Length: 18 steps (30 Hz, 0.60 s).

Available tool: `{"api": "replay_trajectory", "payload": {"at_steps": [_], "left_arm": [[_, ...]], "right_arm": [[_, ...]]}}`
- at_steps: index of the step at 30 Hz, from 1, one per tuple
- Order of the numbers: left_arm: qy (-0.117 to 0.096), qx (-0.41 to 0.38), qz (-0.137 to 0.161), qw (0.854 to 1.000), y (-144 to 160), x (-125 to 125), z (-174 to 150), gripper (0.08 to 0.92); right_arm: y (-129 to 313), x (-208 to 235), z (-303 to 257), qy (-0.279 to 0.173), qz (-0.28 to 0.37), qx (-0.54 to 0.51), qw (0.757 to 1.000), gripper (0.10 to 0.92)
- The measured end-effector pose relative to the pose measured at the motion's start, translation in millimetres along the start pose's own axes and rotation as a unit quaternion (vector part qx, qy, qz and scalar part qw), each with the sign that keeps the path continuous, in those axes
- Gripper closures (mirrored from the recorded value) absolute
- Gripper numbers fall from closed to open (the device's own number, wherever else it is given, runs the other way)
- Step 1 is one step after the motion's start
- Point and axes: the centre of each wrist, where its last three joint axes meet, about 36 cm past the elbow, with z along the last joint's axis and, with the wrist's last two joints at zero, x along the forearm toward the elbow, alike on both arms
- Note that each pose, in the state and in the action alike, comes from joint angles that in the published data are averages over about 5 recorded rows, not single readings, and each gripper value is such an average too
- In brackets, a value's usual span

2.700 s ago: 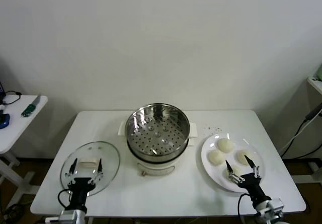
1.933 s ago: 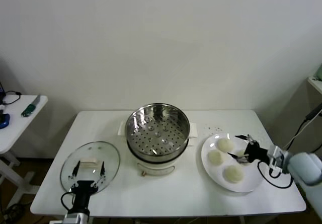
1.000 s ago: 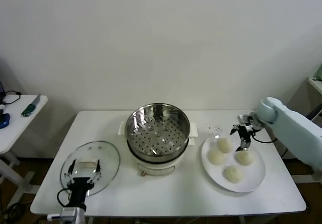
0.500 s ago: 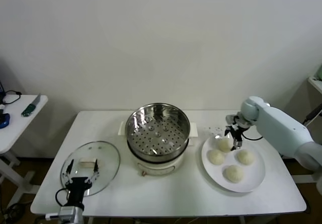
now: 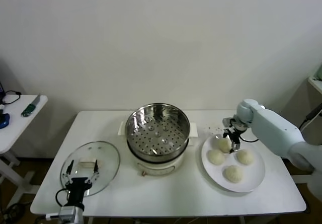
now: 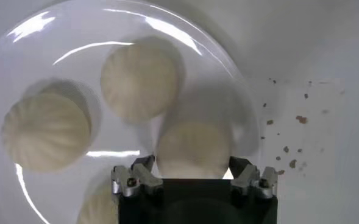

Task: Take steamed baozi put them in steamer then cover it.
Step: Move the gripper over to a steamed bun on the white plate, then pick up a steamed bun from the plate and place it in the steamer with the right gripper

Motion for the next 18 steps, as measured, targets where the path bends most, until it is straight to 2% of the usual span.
{"api": "replay_trajectory", "payload": {"at_steps": [12,18], "left_arm": [[0.002,-0.001,0.000,1.000,1,1,0,0.177],[0.003,-0.001,0.000,1.000,2,4,0,0.177]], "right_arm": [[-6,5,-3,-0.010,0.006,0.009,1.000,0.317],[-14,28,-4,-0.013,0.016,0.031,0.999,0.318]]}}
